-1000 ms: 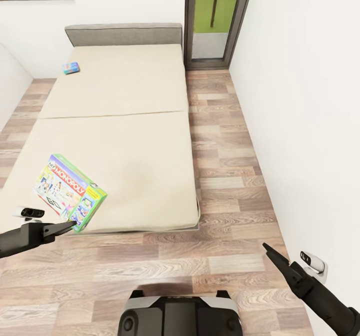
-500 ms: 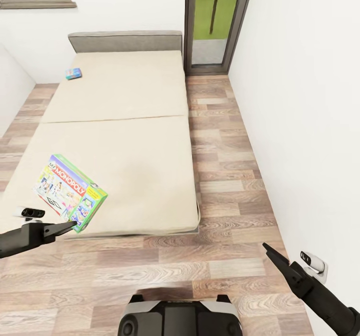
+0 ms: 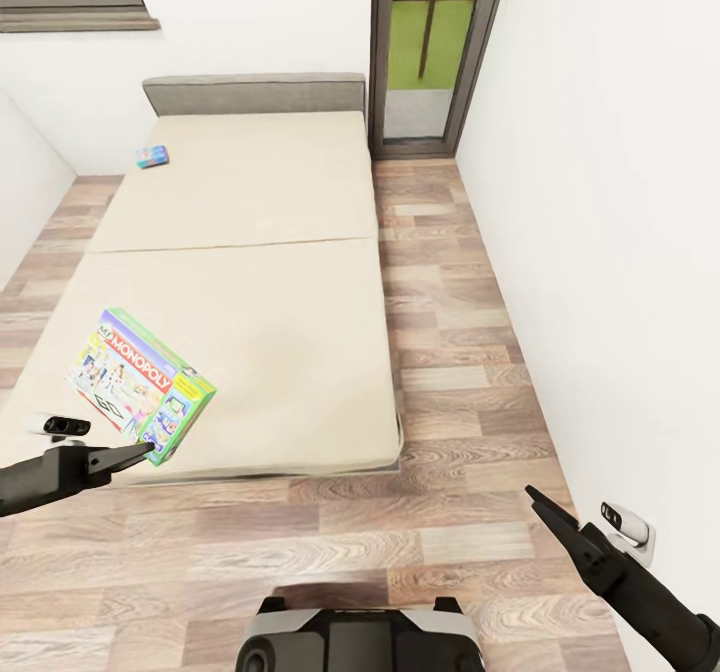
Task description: Put all the toys in the child's room - the three board games (two on the bed and one on the table), the two jigsaw puzzles on the table, and the tennis ball on the table - inside the toy box on the table in the child's room.
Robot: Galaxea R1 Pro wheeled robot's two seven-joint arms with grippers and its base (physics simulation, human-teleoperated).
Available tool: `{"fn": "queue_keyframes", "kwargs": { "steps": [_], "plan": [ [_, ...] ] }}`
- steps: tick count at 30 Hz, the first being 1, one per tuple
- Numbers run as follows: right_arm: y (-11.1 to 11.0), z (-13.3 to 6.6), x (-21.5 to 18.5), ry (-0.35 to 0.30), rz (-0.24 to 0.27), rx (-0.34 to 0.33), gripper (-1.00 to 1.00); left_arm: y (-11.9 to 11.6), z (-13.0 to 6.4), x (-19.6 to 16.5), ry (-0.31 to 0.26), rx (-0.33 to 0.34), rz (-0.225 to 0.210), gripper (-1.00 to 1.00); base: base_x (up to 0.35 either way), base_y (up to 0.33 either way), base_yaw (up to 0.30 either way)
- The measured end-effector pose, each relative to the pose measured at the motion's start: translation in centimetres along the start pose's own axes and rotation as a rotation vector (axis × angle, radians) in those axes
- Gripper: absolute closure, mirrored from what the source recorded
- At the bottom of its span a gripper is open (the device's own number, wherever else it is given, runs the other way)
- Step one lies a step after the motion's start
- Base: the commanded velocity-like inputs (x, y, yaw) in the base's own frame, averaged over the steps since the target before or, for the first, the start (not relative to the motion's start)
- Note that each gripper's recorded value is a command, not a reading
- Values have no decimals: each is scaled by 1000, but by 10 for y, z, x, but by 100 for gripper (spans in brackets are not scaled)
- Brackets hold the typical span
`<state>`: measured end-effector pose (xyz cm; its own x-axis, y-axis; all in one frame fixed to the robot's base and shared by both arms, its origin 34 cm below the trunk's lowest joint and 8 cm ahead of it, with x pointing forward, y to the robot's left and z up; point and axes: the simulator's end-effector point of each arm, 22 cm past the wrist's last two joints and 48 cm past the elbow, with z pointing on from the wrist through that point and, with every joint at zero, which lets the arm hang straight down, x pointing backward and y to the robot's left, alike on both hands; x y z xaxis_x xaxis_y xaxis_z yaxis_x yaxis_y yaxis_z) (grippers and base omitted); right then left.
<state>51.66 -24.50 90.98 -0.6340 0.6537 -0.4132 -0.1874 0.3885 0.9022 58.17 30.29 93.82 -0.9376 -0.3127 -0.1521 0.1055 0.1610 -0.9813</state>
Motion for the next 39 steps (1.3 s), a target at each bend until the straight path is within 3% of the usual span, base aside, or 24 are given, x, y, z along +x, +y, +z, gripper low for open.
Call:
{"fn": "queue_keyframes", "kwargs": {
  "steps": [39],
  "plan": [
    [22, 13, 0, 4, -23, -41, -100, -22, -1, -5, -5, 16, 45, 100, 0, 2, 178]
  ]
}}
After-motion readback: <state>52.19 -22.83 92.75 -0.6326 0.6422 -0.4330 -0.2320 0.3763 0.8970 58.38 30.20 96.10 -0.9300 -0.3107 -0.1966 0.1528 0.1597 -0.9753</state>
